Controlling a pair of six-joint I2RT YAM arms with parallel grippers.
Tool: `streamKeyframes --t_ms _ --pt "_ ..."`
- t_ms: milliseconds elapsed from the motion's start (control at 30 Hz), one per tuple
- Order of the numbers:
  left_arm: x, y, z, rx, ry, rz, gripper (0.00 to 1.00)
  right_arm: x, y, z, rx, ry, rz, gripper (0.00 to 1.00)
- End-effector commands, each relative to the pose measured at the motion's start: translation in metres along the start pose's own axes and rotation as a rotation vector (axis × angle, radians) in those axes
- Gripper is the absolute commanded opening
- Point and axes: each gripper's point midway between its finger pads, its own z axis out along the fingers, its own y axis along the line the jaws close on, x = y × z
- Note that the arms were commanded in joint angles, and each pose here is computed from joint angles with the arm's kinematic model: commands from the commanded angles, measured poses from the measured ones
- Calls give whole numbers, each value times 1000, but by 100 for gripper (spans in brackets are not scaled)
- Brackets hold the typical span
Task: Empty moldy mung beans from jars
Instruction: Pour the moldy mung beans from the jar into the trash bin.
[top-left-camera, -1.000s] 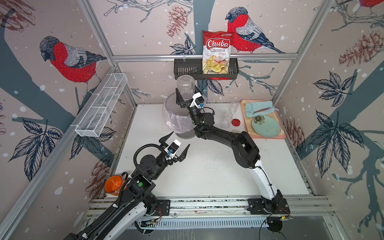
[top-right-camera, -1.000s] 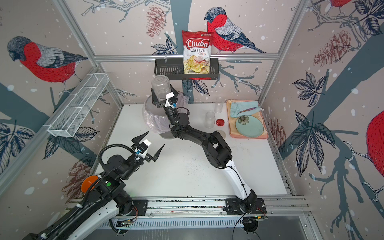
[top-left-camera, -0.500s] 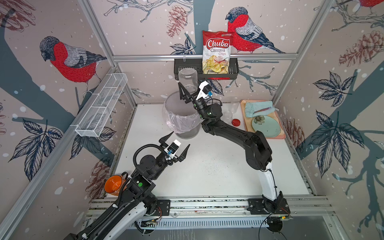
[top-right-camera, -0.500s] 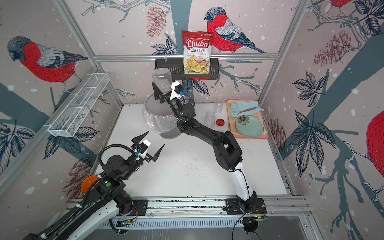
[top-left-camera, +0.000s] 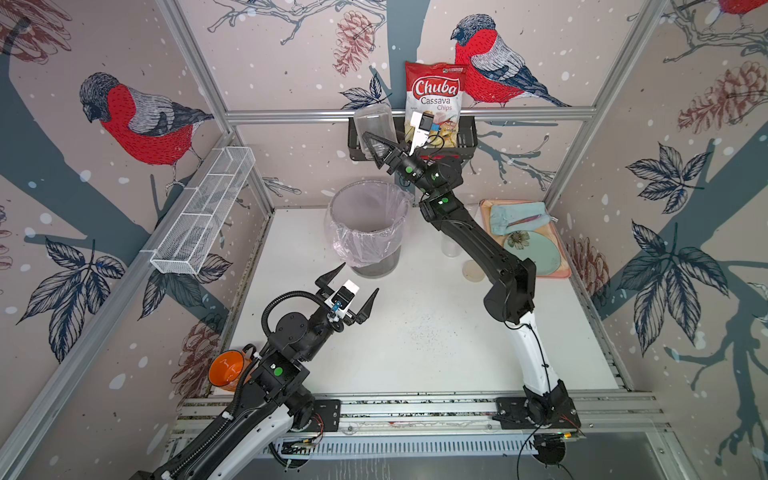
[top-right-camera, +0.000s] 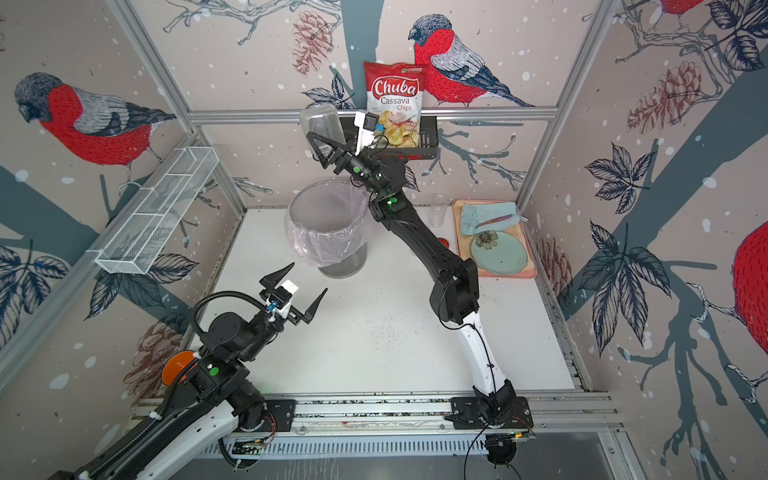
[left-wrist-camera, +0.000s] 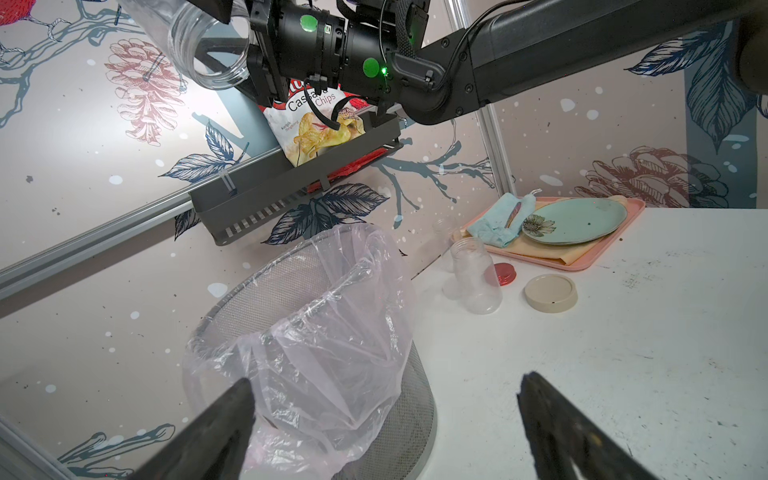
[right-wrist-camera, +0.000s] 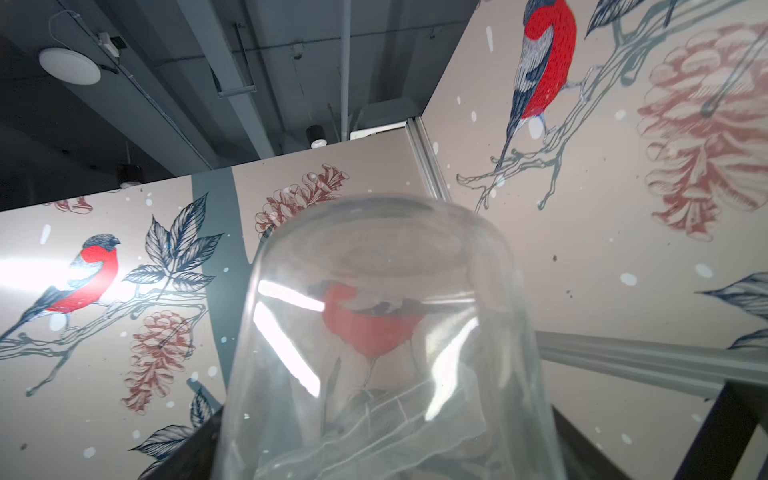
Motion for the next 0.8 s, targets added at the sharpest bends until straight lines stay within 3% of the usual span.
streamKeyframes --t_ms 0,333,467,767 --pt "-14 3 0 -6 -61 -16 96 1 1 -10 -69 51 207 10" --pt "-16 4 -2 -9 -63 -14 96 -26 20 -38 -277 34 478 10" --pt "-16 4 -2 -12 -69 -17 96 -41 32 -59 -413 -26 569 10" --pt "-18 5 -2 -12 -75 -18 96 -57 64 -70 -459 41 541 9"
